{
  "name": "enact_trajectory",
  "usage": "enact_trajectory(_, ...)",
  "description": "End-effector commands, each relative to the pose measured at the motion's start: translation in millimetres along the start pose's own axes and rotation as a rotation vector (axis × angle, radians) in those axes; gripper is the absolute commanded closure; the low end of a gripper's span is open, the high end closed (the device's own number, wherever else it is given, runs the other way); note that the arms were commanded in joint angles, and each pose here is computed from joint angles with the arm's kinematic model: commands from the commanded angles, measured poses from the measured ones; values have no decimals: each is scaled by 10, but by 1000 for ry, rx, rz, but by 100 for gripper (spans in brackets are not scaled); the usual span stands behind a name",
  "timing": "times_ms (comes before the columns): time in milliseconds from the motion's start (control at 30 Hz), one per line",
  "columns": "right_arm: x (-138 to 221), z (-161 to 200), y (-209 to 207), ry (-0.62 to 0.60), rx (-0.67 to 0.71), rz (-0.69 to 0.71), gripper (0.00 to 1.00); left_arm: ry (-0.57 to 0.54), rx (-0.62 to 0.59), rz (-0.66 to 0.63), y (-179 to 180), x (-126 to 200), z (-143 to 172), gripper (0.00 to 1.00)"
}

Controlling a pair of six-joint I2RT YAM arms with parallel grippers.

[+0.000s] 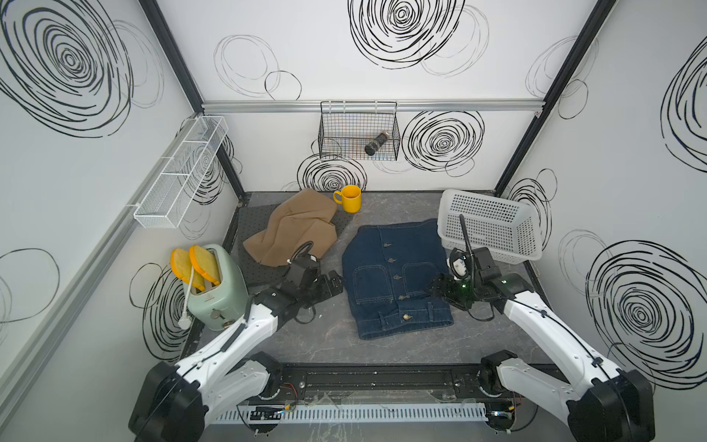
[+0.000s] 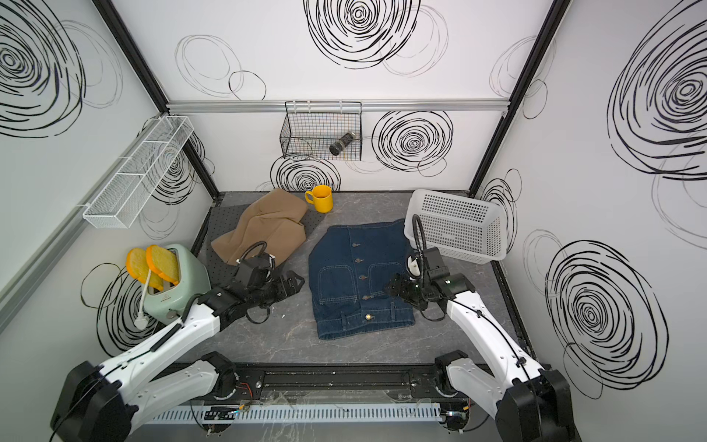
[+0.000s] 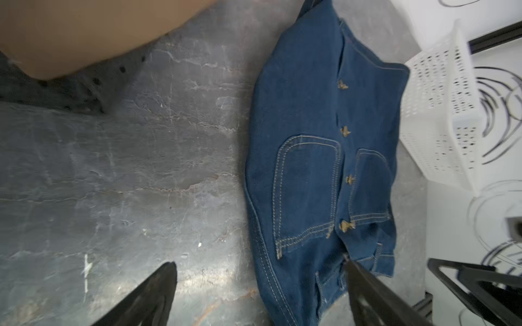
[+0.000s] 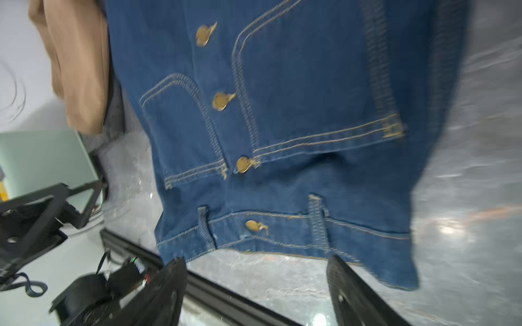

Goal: Roll up the skirts
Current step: Flatten out the skirt at the center of the board, then adjust the skirt at the center of the board.

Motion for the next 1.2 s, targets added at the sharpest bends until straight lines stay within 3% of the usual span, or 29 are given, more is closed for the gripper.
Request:
enact_trajectory(0, 37, -27, -293, -123, -64, 172, 2, -91, 28, 59, -248, -65, -270, 3)
enact_trajectory(100, 34, -95, -477, -232, -112, 254, 2, -61, 112, 49, -199, -340, -384, 3)
enact_trajectory(167, -43, -101, -556, -240, -123, 248, 2, -16, 118, 79, -299, -558, -449, 3)
enact_trajectory(300, -276, -45, -613, -146, -141, 198, 2, 5, 111, 20, -337, -954, -660, 4)
enact_trajectory(400, -402, -36, -686, -100, -159, 233, 2, 41, 164, 67, -297, -1224, -767, 1)
enact_trajectory(533, -581, -16, -773, -36, -198, 241, 0, 39, 169, 112, -370, -1479, -882, 5)
enact_trajectory(600, -677, -2, -759, -12, -197, 195, 5, 47, 176, 129, -370, -1600, -908, 13)
enact_trajectory(700, -722, 22, -755, -23, -175, 155, 14, -1, 156, 186, -456, -1641, -989, 34)
enact_trajectory(733, -724, 26, -769, -37, -169, 153, 17, -26, 140, 204, -502, -1632, -1033, 46)
enact_trajectory(800, -748, 46, -777, -46, -152, 127, 32, -70, 106, 221, -597, -1596, -1123, 76)
enact_trajectory(833, -763, 55, -781, -44, -144, 118, 44, -104, 77, 231, -669, -1540, -1181, 87)
enact_trajectory(867, -780, 66, -790, -39, -142, 118, 56, -152, 34, 226, -761, -1449, -1235, 92)
enact_trajectory(967, -813, 74, -802, -20, -127, 119, 78, -335, -176, 134, -1074, -1104, -1334, 93)
enact_trajectory(1100, -810, 71, -822, -15, -115, 146, 93, -608, -439, -51, -1360, -694, -1247, 95)
enact_trajectory(1167, -807, 82, -844, -15, -123, 163, 93, -706, -518, -140, -1376, -600, -1203, 85)
Point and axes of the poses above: each gripper's point midway between its finger pads, its own x axis back along the fingers, its own y axis along the line the jaws close on, z = x × y, the point moved 7 cm from there along x, back along the fingers, and after that the axes turned 1 degree about x, right-handed, at the moved point
